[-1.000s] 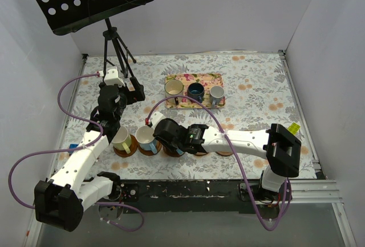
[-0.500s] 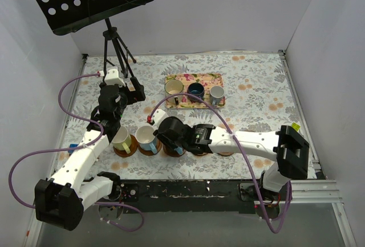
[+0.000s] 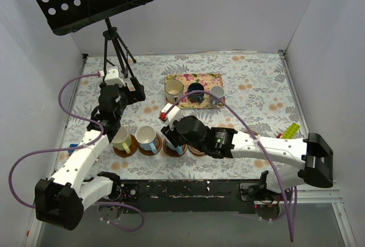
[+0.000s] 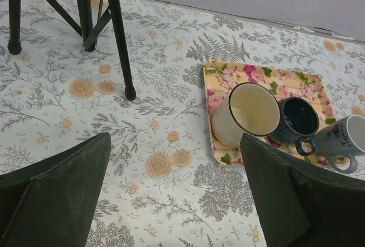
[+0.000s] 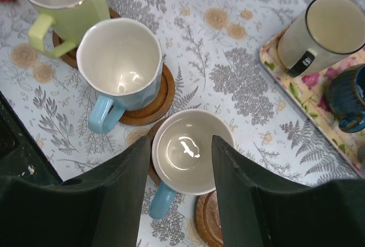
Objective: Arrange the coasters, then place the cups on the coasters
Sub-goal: Place the cup on the coaster, then pick up the cup from the tray.
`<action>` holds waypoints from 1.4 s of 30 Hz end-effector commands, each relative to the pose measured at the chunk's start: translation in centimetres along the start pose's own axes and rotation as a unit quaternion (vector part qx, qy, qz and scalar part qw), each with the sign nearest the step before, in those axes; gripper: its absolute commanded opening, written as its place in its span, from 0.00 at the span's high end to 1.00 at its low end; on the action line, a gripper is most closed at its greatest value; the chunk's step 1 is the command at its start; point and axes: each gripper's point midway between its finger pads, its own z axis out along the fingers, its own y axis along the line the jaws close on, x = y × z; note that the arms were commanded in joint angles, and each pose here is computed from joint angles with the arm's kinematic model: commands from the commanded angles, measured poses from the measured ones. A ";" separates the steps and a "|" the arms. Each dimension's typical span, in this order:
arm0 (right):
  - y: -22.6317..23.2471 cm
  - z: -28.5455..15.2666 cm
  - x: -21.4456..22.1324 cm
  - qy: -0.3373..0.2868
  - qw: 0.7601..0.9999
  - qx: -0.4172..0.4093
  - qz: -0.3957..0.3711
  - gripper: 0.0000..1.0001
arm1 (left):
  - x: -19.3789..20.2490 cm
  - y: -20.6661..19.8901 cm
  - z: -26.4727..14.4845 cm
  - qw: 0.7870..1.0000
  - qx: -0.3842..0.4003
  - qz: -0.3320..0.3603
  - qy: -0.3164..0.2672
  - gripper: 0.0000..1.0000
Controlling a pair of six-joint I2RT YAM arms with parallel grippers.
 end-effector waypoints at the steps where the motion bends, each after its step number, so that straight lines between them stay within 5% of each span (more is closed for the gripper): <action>1: -1.3 -1.7 -4.7 -0.084 0.996 0.024 0.017 0.43 | -2.1 -0.5 -0.1 1.000 0.004 -0.005 -0.021 0.02; 17: -10.1 -0.4 -4.8 -0.023 0.997 0.026 0.071 0.46 | -1.1 -0.3 0.1 1.000 0.002 -0.003 -0.002 0.02; 42: -16.6 14.5 -5.9 0.062 0.997 -0.030 -0.021 0.46 | -0.4 -0.4 0.8 1.000 0.002 -0.002 0.013 0.02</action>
